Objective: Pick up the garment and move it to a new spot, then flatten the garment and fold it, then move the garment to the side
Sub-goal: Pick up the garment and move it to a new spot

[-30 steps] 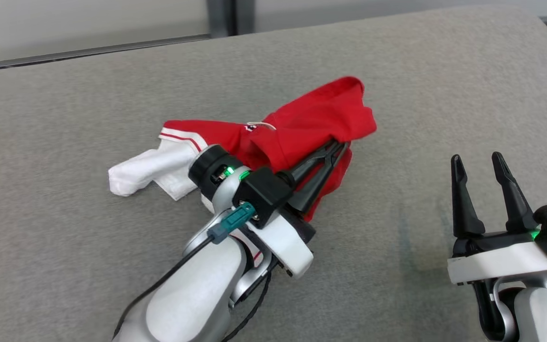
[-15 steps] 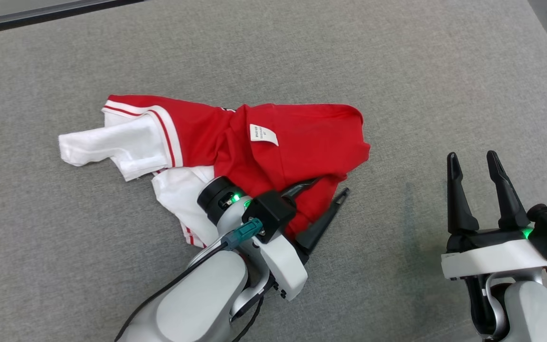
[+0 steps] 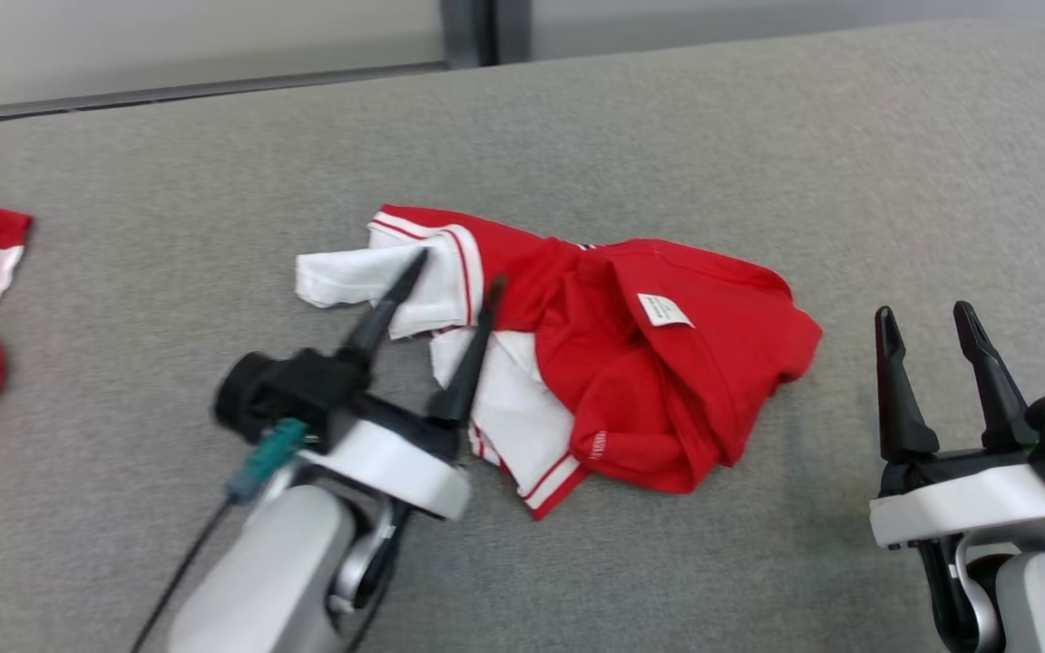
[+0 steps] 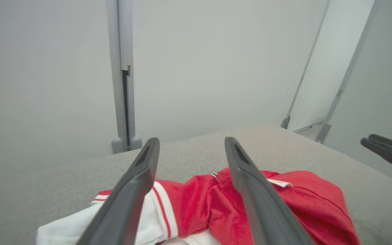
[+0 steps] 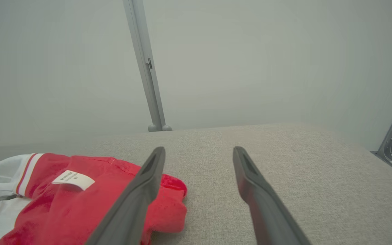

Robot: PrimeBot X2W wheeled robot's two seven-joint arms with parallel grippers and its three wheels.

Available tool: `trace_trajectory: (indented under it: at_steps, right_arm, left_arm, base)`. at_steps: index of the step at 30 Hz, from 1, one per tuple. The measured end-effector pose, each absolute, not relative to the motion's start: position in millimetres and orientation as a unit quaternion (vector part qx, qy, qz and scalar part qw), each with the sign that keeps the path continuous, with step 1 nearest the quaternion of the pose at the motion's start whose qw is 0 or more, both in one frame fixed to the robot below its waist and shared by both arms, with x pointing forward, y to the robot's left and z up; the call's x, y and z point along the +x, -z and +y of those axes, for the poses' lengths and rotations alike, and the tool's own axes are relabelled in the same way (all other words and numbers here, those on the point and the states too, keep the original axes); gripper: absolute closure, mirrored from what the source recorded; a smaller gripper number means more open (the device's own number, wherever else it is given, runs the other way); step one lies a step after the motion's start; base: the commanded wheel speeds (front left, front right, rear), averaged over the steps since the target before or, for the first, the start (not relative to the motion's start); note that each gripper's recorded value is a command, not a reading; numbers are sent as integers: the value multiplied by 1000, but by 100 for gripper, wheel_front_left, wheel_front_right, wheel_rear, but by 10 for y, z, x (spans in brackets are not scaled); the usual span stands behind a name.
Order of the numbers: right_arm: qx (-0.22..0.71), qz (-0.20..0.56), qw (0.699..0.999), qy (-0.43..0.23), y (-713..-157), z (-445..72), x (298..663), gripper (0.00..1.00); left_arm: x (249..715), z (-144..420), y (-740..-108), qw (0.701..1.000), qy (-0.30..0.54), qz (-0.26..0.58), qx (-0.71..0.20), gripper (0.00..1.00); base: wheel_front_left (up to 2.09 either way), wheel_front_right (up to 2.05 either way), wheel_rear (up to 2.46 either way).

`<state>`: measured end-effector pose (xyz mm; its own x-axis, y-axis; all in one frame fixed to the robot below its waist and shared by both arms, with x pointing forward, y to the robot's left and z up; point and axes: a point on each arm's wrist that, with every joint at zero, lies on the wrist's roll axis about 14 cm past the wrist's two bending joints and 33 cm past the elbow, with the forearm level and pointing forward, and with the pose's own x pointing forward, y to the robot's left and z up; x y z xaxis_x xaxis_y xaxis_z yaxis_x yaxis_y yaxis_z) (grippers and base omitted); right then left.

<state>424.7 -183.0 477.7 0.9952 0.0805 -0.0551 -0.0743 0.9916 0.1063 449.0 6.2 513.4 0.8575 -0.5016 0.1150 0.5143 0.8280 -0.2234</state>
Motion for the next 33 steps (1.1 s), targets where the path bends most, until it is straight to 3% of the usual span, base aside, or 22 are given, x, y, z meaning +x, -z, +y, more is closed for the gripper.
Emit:
trace_trajectory:
  at_steps: [6, 13, 33]
  right_arm:
    - [50, 24, 996, -72, -4884, -1626, 4274, 0]
    - [47, 19, 993, -103, -4991, -1424, 4280, 0]
    - [35, 26, 994, -101, -5097, -1482, 3817, 0]
  left_arm:
    - [4526, 1093, -5138, 987, 117, -32, -108, 0]
    - [4260, 1894, -5068, 996, 18, -26, -88, 0]
    - [3666, 1893, -5037, 996, 33, -22, -74, 0]
  base:
    - [0, 0, 0]
    - [0, 0, 0]
    - [0, 0, 0]
